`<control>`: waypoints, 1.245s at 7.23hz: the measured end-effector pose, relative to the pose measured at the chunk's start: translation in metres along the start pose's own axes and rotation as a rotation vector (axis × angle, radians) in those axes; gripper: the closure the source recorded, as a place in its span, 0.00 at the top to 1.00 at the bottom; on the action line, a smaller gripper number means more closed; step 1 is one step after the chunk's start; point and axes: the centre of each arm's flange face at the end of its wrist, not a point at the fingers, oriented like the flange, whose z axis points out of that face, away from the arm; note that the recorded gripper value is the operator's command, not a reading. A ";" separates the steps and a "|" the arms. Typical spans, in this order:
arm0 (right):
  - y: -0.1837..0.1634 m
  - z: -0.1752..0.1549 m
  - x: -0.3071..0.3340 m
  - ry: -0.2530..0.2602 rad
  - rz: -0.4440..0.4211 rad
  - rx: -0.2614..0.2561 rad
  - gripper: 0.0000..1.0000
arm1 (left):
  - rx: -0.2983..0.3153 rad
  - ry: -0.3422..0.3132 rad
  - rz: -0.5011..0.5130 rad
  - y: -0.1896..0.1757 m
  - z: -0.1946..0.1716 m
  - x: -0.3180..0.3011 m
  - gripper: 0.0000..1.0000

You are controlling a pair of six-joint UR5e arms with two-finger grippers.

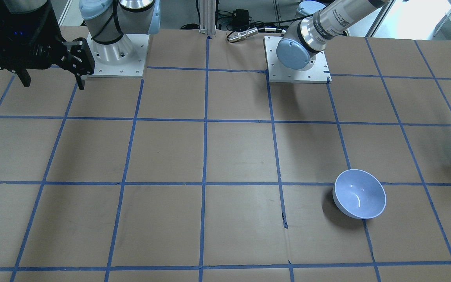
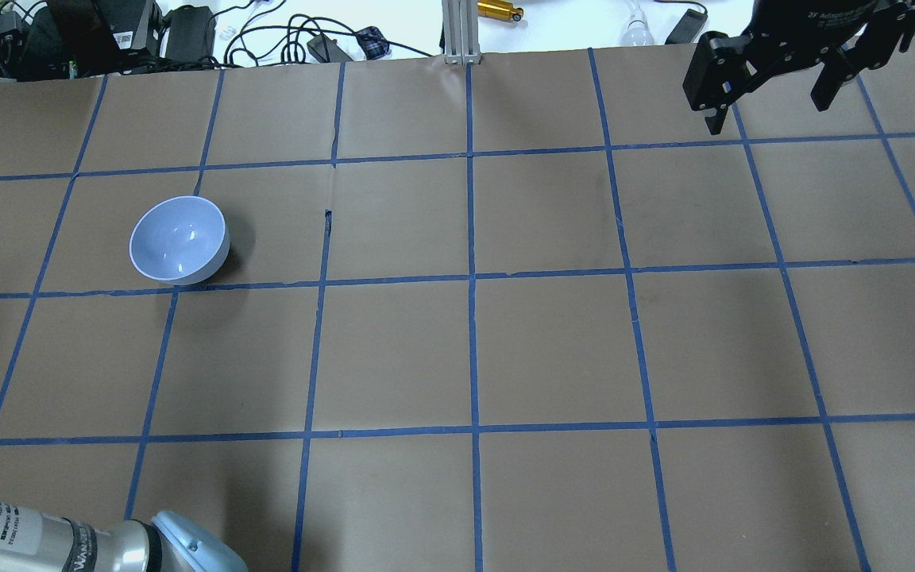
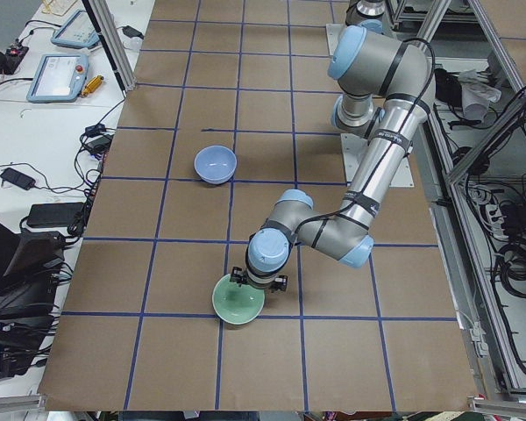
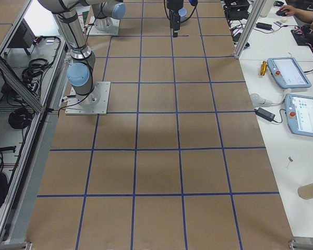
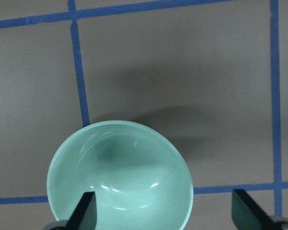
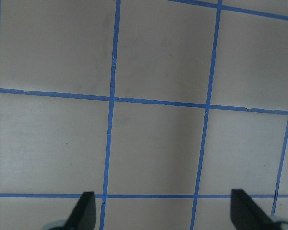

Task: Stack green bowl on blue bowl
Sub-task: 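Lower the left gripper onto the pale green bowl near the robot, then close the left gripper on the rim of the pale green bowl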

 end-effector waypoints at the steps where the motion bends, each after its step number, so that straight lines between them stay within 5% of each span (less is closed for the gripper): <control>1: 0.000 0.000 0.000 0.000 0.000 0.000 1.00 | 0.003 0.002 0.001 0.006 0.008 0.004 1.00; 9: 0.000 0.000 0.000 0.000 0.000 0.000 1.00 | 0.051 0.028 -0.061 0.018 0.060 0.036 0.92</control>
